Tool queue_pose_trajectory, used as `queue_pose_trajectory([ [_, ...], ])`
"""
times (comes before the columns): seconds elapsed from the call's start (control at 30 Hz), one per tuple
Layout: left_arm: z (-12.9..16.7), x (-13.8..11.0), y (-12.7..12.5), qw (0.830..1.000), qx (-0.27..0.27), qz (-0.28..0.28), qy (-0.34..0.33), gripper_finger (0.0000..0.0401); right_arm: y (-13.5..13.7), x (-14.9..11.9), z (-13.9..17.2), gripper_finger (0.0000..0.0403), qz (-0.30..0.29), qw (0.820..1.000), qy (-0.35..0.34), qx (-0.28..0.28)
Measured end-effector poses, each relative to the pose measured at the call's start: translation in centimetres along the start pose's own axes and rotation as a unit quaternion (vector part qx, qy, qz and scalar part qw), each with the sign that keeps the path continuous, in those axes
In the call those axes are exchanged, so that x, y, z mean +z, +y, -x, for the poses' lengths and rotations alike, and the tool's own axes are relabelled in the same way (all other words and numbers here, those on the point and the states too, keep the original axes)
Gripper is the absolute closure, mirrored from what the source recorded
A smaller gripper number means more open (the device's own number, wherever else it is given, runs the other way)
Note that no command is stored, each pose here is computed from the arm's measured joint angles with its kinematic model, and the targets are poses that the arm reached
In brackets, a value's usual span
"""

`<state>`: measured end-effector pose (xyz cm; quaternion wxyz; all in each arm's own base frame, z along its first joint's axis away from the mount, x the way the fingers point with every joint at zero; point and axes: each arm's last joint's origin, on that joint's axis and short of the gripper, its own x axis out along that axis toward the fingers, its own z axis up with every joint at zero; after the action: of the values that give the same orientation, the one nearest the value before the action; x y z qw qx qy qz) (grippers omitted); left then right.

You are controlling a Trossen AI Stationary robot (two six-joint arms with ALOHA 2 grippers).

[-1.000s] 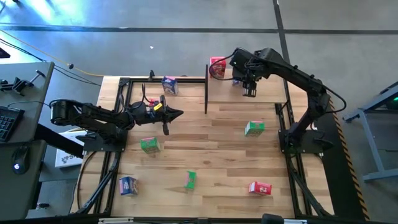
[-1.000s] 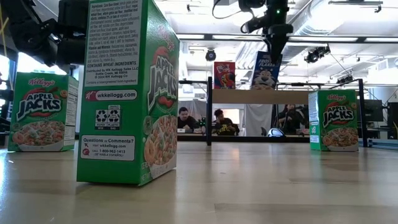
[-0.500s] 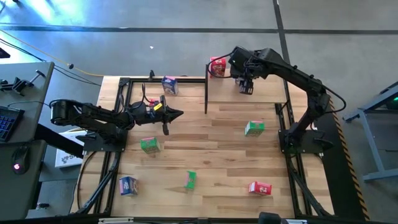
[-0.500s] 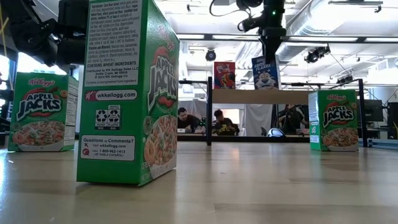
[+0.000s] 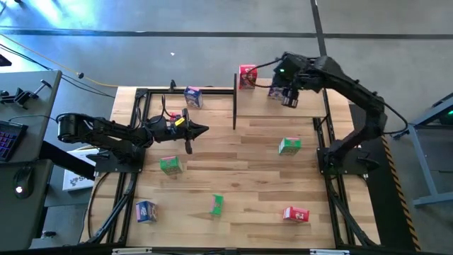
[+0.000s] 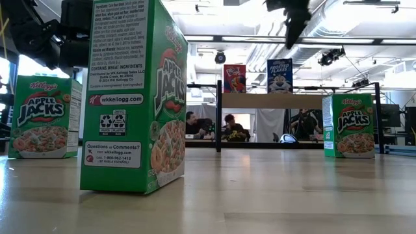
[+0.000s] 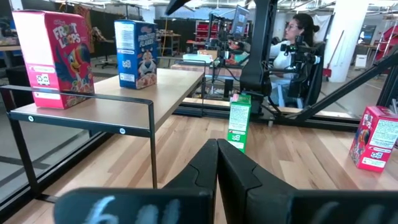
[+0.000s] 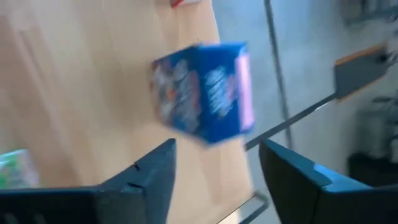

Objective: Stack cereal on shelf
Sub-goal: Adjust the blue cereal box

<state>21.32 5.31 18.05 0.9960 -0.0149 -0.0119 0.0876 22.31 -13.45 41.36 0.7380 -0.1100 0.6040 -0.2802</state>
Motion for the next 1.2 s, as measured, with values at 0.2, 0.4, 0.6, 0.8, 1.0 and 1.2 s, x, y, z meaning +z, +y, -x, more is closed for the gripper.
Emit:
queue_pose_trajectory([
  [0.2, 0.0, 0.0, 0.0, 1.0, 0.0, 0.0, 0.0, 0.0401, 0.5, -3.5, 1.5, 0.0292, -0.102, 0.993, -0.021, 0.049],
  [0.4, 0.0, 0.0, 0.0, 1.0, 0.0, -0.001, 0.0, 0.0401, 2.9, -8.1, -0.1, 0.0379, -0.165, 0.983, -0.064, 0.043],
  [0.6, 0.0, 0.0, 0.0, 1.0, 0.0, 0.0, 0.0, 0.0401, 5.9, -10.1, -4.4, 0.0392, -0.25, 0.957, -0.137, 0.049],
  [0.8, 0.0, 0.0, 0.0, 1.0, 0.0, 0.004, 0.0, 0.0401, 8.1, -9.9, -9.4, 0.04, -0.303, 0.94, -0.152, 0.029],
  [1.0, 0.0, 0.0, 0.0, 1.0, 0.0, 0.004, -0.001, 0.0401, 8.9, -9.4, -12.0, 0.0403, -0.365, 0.918, -0.153, -0.011],
  [1.2, 0.0, 0.0, 0.0, 1.0, 0.0, 0.0, -0.001, 0.0401, 8.7, -8.1, -13.1, 0.0403, -0.398, 0.9, -0.17, -0.05],
])
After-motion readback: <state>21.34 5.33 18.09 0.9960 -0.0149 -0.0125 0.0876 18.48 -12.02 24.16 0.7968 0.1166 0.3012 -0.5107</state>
